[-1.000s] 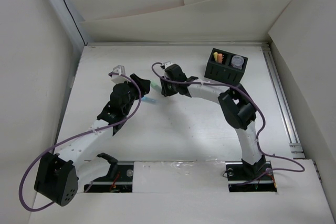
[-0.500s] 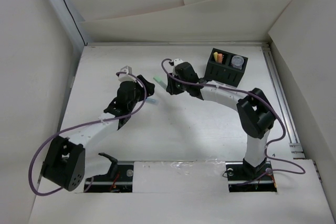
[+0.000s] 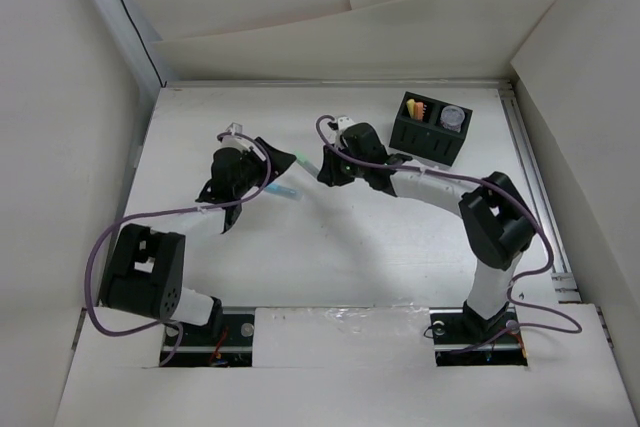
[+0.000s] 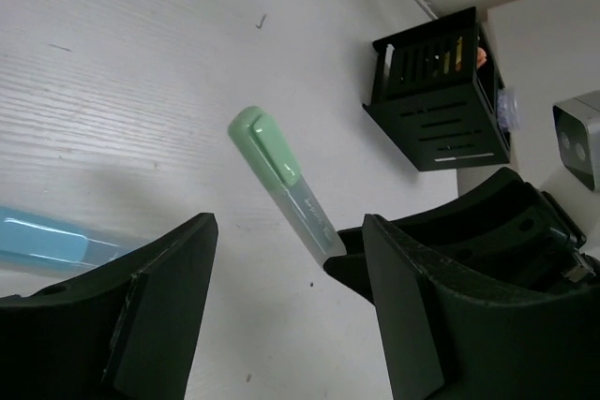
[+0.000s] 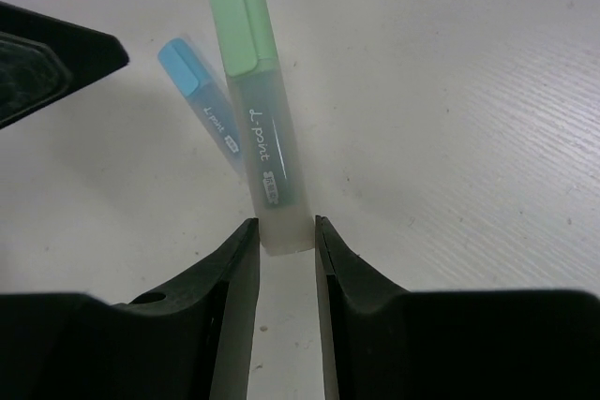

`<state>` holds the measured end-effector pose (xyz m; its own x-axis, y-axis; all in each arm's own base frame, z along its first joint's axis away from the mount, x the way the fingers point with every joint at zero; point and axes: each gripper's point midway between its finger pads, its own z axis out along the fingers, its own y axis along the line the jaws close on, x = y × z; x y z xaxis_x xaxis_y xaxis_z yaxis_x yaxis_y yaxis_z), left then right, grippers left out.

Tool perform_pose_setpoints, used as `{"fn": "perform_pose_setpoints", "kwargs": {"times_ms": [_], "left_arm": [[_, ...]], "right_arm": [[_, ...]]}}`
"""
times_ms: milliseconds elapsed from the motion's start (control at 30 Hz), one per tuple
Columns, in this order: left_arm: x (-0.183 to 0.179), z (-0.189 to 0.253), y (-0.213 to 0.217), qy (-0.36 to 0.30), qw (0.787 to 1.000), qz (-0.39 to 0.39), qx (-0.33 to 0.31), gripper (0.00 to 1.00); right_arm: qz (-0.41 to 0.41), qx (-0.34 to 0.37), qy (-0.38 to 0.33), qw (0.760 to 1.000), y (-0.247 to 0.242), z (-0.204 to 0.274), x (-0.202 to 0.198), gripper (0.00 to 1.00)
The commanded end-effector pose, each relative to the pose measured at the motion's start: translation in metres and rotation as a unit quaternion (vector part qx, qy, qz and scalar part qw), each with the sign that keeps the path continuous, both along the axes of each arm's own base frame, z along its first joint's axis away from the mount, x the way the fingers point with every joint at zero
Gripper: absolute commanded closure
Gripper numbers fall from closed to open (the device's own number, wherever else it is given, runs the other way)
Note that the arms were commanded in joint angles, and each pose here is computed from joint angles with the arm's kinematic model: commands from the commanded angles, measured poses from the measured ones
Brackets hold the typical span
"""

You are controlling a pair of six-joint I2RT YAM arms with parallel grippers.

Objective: Sort the stationery into containers
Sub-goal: Pass the stationery from the right arm to the left

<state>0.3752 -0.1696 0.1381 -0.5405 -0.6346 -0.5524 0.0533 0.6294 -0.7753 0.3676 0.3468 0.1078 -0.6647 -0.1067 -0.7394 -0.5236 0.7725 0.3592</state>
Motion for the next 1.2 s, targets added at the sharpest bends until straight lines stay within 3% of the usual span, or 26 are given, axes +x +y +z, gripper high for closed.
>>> {"fn": "perform_pose_setpoints", "kwargs": {"times_ms": [0,167,533,767,1167], "left_arm": [[0.0,0.025,-0.018,-0.033,0.997,-0.041,-0.053,0.41],[0.002,0.021,-0.025,-0.023,0.996,-0.054,-0.069,0.47],[0.01,0.027,-0.021,-0.037,0.996,-0.033,-0.074,0.49],[0.012,0.029,-0.024,-0.048,0.992,-0.033,-0.11,0.61],[0.016,0.025,-0.027,-0.045,0.992,-0.036,-0.115,0.77]], "right_arm": [[0.018,0.063,-0.036,0.997,0.012,0.045,-0.001,0.98],[0.029,0.075,-0.037,0.996,0.019,0.052,-0.007,0.98],[0.052,0.086,-0.041,0.994,0.03,0.061,-0.021,0.98],[0.054,0.093,-0.04,0.993,0.03,0.066,-0.023,0.98],[0.05,0.095,-0.043,0.993,0.023,0.068,-0.024,0.98]]}}
